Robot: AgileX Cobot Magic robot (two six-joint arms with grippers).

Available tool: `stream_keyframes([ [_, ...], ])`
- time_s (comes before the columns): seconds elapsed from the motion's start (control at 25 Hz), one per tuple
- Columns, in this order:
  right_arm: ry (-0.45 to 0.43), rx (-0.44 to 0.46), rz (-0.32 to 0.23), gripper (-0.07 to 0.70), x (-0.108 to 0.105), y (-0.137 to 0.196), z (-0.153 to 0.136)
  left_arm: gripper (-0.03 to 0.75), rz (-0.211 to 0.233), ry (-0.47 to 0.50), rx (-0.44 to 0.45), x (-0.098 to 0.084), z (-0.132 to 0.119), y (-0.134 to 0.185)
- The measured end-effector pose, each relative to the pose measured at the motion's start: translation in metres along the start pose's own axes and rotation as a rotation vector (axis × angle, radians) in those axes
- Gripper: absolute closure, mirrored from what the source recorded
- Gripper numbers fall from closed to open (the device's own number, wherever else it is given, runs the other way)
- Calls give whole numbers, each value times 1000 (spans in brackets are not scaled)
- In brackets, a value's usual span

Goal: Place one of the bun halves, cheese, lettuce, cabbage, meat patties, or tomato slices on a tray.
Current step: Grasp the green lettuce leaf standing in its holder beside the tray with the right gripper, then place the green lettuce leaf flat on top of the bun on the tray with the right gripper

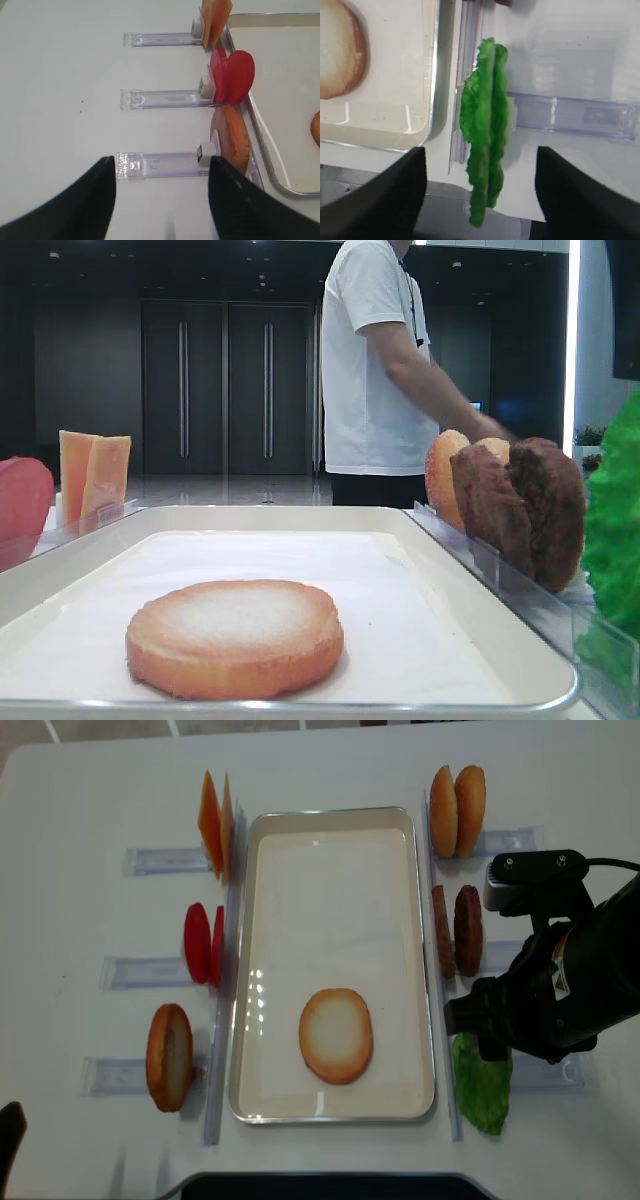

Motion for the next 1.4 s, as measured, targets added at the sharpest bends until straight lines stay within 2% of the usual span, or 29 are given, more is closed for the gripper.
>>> stream_keyframes([
  [0.44,15,4,7,174,-4,2,-4,265,0,0,0,0,0,0],
  [0.56,15,4,7,252,-4,2,-4,265,0,0,0,0,0,0],
  [0.8,9,-5,13,518,-3,1,-4,265,0,0,0,0,0,0],
  [0.92,7,-9,19,578,-2,1,-4,265,0,0,0,0,0,0],
  [1.12,7,-9,34,580,-2,0,-2,265,0,0,0,0,0,0],
  [1.4,-23,-13,66,582,9,-9,21,265,0,0,0,0,0,0],
])
Point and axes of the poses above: a point on each arm's last joint axis where the gripper is mounted, z pointing back along that axis away from the gripper, x along the wrist's bending axis when the last joint is at zero, y = z × x, the point moved 6 cm from there along -z, pointing out along that axis toward the gripper, and after that the axes turned 1 degree about -z, right-handed, at the moved point
